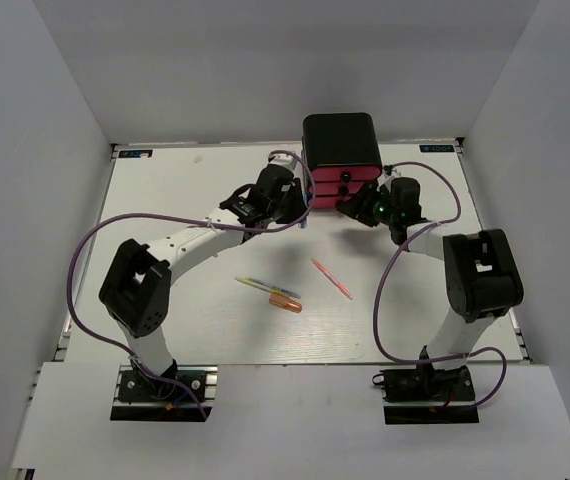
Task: Sort the stationery into containers
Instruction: Open the drawer in the storage box.
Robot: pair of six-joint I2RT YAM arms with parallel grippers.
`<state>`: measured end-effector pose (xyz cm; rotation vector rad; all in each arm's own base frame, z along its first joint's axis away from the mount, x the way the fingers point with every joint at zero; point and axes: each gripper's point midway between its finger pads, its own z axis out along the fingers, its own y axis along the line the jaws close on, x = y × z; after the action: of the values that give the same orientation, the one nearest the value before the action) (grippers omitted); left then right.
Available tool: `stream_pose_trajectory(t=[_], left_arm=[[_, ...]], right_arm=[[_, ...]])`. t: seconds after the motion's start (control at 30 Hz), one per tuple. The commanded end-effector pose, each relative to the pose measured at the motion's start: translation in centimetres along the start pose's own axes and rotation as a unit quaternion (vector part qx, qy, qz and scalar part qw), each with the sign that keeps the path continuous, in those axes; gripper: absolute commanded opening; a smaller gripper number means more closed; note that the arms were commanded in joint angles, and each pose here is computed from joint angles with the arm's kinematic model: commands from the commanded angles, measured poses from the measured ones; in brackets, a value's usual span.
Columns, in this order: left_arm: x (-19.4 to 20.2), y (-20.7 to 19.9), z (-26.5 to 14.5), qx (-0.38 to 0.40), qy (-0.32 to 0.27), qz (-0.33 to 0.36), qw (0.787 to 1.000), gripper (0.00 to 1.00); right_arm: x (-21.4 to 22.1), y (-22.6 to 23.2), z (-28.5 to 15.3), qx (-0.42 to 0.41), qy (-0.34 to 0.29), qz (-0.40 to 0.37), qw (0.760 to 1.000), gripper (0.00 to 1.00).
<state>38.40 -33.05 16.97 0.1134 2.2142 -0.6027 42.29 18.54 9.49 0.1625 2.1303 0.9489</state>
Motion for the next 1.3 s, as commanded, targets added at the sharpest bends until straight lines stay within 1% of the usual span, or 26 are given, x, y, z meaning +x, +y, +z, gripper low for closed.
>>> stream_pose_trajectory(t=[0.0, 0.2, 0.43, 0.53, 0.57, 0.77, 0.8, 0.87, 0.9, 1.0, 1.03, 1.13, 1.23, 1.27], left_arm=[[-1.8, -0.5, -2.5, 0.014, -0.029, -0.004, 0.999, 0.0], [-0.8, 0.2, -3.3, 0.008, -0.027, -0.02, 0.999, 0.0], [-1.1, 0.3, -3.8, 0.007, -0.034, -0.025, 0.999, 0.0], [-1.1, 0.3, -3.8, 0.007, -0.034, -0.025, 0.999, 0.0], [-0.9, -0.1, -3.9, 0.01, -0.032, -0.023, 0.999, 0.0], [-1.0, 0.0, -3.8, 0.006, -0.034, -0.023, 0.999, 0.0], [-1.2, -0.1, -4.1, 0.009, -0.038, -0.023, 0.999, 0.0], [-1.2, -0.1, -4.1, 0.009, -0.038, -0.023, 0.999, 0.0], [-1.6, -0.3, -4.2, 0.011, -0.042, -0.024, 0.999, 0.0], [-1.6, -0.3, -4.2, 0.011, -0.042, -0.024, 0.999, 0.0], [-2.3, -0.7, -4.3, 0.017, -0.051, -0.025, 0.998, 0.0], [-3.3, -1.6, -4.3, 0.03, -0.062, -0.027, 0.997, 0.0], [-3.4, -1.6, -3.3, 0.036, -0.061, -0.029, 0.997, 0.0], [-4.4, -2.2, -3.3, 0.044, -0.073, -0.03, 0.996, 0.0]], right_arm=[[-3.5, 1.6, 1.2, -0.024, -0.047, 0.006, 0.999, 0.5], [-5.8, 2.1, 2.8, -0.03, -0.071, 0.01, 0.997, 0.5], [-7.0, 1.6, 3.8, -0.02, -0.092, 0.018, 0.995, 0.5], [-6.9, 1.0, 4.1, -0.009, -0.089, 0.026, 0.996, 0.5], [-6.9, 0.9, 4.1, -0.007, -0.092, 0.024, 0.995, 0.46], [-6.9, 0.6, 3.8, -0.006, -0.101, 0.023, 0.995, 0.32], [-6.9, 0.6, 3.9, -0.005, -0.102, 0.022, 0.995, 0.27], [-6.9, 0.6, 3.9, -0.009, -0.104, 0.019, 0.994, 0.21], [-7.0, 0.8, 3.7, -0.012, -0.104, 0.017, 0.994, 0.2], [-6.4, 0.8, 3.3, -0.014, -0.096, 0.017, 0.995, 0.2], [-6.1, 1.1, 3.2, -0.02, -0.092, 0.016, 0.995, 0.2], [-4.4, 0.8, 2.3, -0.018, -0.077, 0.023, 0.997, 0.2], [-3.0, 0.5, 1.0, -0.014, -0.07, 0.028, 0.997, 0.2], [-2.6, 0.5, 0.7, -0.014, -0.067, 0.03, 0.997, 0.2]])
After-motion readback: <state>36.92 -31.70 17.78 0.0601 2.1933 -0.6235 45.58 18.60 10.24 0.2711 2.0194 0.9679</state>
